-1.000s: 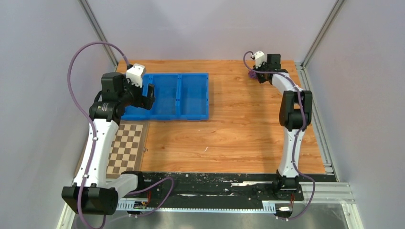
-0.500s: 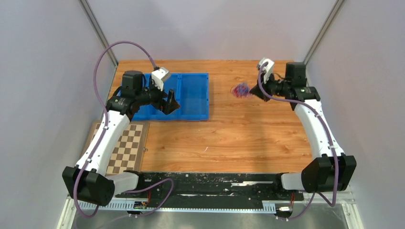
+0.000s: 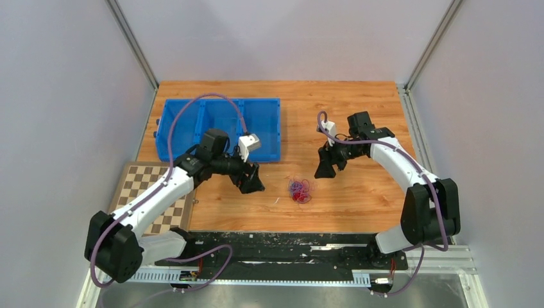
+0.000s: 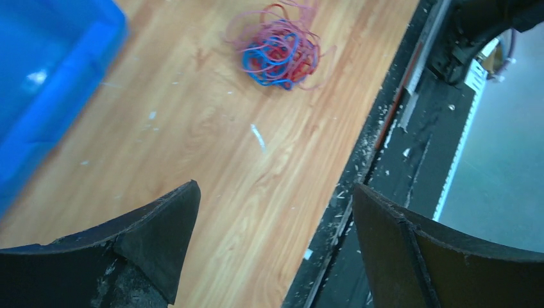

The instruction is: Untangle the cables

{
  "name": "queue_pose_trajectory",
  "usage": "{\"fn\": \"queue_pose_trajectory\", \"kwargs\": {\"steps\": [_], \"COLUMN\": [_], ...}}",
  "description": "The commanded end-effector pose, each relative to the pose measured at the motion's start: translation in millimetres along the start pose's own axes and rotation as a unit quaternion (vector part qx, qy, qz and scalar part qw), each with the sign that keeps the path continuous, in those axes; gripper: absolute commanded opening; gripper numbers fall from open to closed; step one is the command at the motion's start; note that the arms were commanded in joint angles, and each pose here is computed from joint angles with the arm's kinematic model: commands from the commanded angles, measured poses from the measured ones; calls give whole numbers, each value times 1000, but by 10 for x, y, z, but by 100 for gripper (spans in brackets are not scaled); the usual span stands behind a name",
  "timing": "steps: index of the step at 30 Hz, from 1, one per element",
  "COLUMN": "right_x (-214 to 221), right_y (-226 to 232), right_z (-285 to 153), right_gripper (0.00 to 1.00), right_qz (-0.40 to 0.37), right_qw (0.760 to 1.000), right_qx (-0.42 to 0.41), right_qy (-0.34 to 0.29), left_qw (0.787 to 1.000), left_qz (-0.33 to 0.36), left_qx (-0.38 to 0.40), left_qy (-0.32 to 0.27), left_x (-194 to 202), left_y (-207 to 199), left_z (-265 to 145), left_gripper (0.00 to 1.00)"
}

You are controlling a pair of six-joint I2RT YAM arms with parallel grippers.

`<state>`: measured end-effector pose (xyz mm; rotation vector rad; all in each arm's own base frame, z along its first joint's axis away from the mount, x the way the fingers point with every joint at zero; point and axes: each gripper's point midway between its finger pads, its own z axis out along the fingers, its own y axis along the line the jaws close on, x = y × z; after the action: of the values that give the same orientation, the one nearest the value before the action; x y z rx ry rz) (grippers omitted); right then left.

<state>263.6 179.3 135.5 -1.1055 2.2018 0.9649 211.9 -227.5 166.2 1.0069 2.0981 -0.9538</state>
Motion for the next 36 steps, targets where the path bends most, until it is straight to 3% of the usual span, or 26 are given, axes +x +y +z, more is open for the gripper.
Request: {"fn": "queue_pose_trajectory", "kwargs": {"steps": [1, 12, 15, 20, 23, 26, 27, 31, 36], "right_x": [224, 467, 529, 648, 678, 659, 653, 534, 428], "right_y": [-26, -100, -133, -135, -112, -115, -118, -157, -272], "right_z": [-8, 279, 403, 573, 625, 658, 667, 612, 304], "right_gripper": [69, 74, 72, 69, 67, 53, 44, 3, 0], "right_qz": [26, 158, 193, 241, 245, 240, 242, 228, 157], "right_qw": [999, 987, 981, 970, 968, 970, 969, 973, 984], "right_qx": [12, 19, 7, -14, -21, -22, -23, -13, 72], "right_qy": [23, 12, 14, 38, 42, 42, 42, 33, 33], "left_qw": [998, 998, 998, 999, 998, 998, 997, 996, 995], "left_qz": [-11, -24, -9, -41, -42, -45, -45, -26, 34], "left_qx": [36, 43, 44, 29, 36, 52, 60, 77, 89], "left_qy": [-50, -43, -36, -4, -8, -16, -18, -27, -32], "left_x": [-164, -46, -34, 98, 75, 40, 25, -86, -214], "left_y": [-192, -160, -206, -114, -126, -187, -218, -328, -528], "left_z": [297, 1233, 1452, 1775, 1805, 1790, 1786, 1668, 1234], "left_gripper": [94, 83, 84, 84, 72, 51, 38, 3, 0]}}
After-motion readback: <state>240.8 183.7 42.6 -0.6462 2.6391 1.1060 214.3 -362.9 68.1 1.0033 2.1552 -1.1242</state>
